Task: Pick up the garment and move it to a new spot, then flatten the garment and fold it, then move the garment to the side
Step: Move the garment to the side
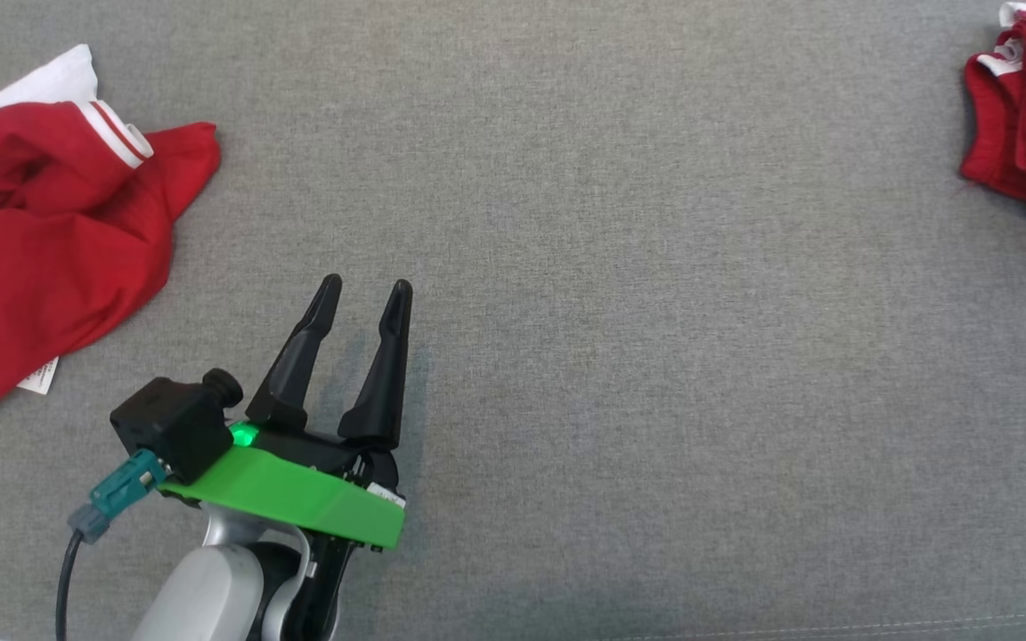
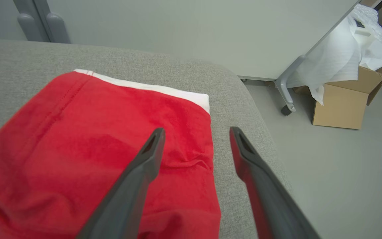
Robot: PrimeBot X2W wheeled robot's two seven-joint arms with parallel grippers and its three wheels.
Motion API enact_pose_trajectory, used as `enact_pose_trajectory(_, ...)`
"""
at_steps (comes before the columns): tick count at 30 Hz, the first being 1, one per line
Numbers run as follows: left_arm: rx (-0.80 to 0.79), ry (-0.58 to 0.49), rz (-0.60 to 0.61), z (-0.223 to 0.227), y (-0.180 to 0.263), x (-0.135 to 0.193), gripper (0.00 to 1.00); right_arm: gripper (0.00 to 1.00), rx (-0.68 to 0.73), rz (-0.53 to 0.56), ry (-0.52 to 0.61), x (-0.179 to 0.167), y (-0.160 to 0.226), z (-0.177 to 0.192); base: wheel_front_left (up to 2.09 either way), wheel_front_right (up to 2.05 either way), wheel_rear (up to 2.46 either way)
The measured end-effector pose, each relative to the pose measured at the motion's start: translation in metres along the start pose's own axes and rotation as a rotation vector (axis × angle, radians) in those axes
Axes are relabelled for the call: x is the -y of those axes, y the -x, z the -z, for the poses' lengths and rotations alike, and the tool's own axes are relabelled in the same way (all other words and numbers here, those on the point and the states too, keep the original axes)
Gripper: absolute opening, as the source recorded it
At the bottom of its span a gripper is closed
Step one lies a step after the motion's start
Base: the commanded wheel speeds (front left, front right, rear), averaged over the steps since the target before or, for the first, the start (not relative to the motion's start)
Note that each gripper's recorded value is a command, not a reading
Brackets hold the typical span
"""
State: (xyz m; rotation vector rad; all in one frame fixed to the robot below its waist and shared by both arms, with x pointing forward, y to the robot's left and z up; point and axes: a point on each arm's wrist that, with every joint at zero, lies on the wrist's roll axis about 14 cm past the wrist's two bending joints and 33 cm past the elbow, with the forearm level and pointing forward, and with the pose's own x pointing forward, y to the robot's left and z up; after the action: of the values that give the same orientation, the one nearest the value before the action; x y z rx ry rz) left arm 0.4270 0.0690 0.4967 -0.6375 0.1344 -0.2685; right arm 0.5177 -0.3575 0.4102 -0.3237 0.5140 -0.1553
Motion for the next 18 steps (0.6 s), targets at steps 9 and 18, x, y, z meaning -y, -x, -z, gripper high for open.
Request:
enact_pose_trajectory(9, 0.048, -0.014, 0.013, -0.01, 0.003, 0.008, 1.0, 1.0, 0.269, -0.11, -0.021, -0.032, 0.02, -0.076, 0.0, 0.0, 0.0)
enact_pose_trajectory(18, 0.155, -0.011, -0.031, -0.037, 0.011, 0.0, 1.0, 1.0, 0.452, -0.271, -0.075, -0.096, 0.064, -0.13, 0.0, 0.0, 0.0)
